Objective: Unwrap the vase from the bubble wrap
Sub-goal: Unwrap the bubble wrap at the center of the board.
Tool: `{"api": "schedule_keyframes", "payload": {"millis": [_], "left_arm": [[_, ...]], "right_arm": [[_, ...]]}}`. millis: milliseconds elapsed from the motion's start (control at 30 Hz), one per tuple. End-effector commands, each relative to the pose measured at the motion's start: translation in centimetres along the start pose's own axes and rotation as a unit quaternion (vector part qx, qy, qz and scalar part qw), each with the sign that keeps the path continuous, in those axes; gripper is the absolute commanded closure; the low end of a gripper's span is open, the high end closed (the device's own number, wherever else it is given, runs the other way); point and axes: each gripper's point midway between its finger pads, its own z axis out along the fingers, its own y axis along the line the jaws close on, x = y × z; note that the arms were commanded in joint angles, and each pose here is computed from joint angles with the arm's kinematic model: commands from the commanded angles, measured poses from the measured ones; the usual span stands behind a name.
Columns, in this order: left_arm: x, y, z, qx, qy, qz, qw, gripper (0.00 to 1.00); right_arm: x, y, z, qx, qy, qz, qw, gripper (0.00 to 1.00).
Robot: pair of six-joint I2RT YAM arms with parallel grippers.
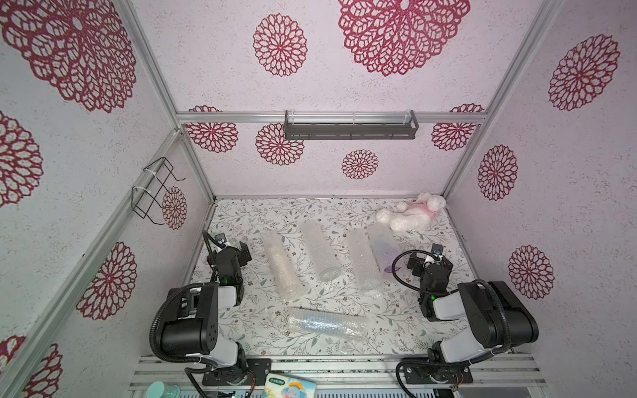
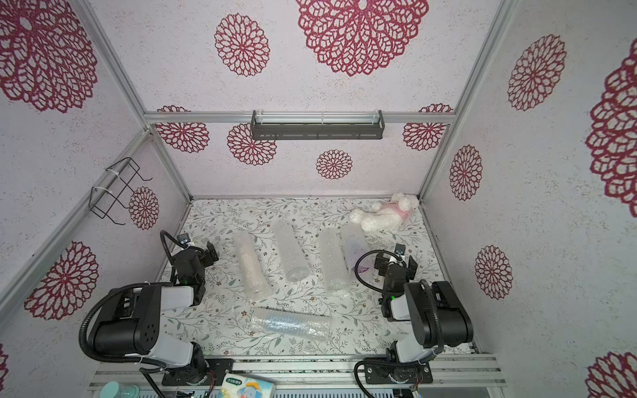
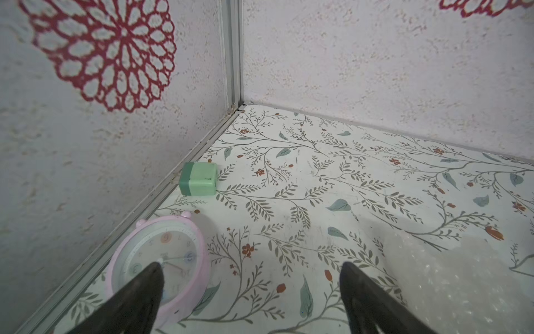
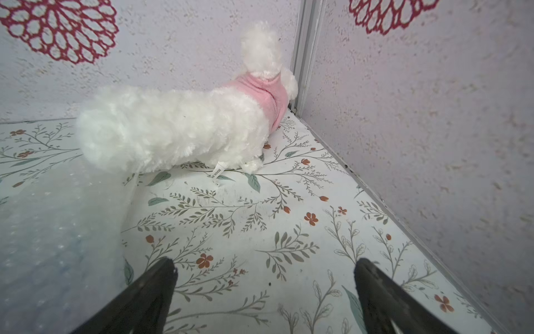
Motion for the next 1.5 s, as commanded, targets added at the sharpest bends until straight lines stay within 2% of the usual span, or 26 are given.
{"api": "schedule_keyframes", "payload": {"millis": [0, 1467], "left_arm": [[-1.23, -0.12, 0.3, 0.002, -0.02, -0.001, 1.0, 0.03], [-1.35, -0.42, 0.46, 0.001, -0.018, 0.004, 1.0, 0.03]], "right_arm": [[-1.74, -0.11, 0.19, 0.008, -0.027, 0.006, 1.0, 0.01], [-1.72, -0.1, 0.24, 0.008, -0.026, 0.006, 1.0, 0.01]]}}
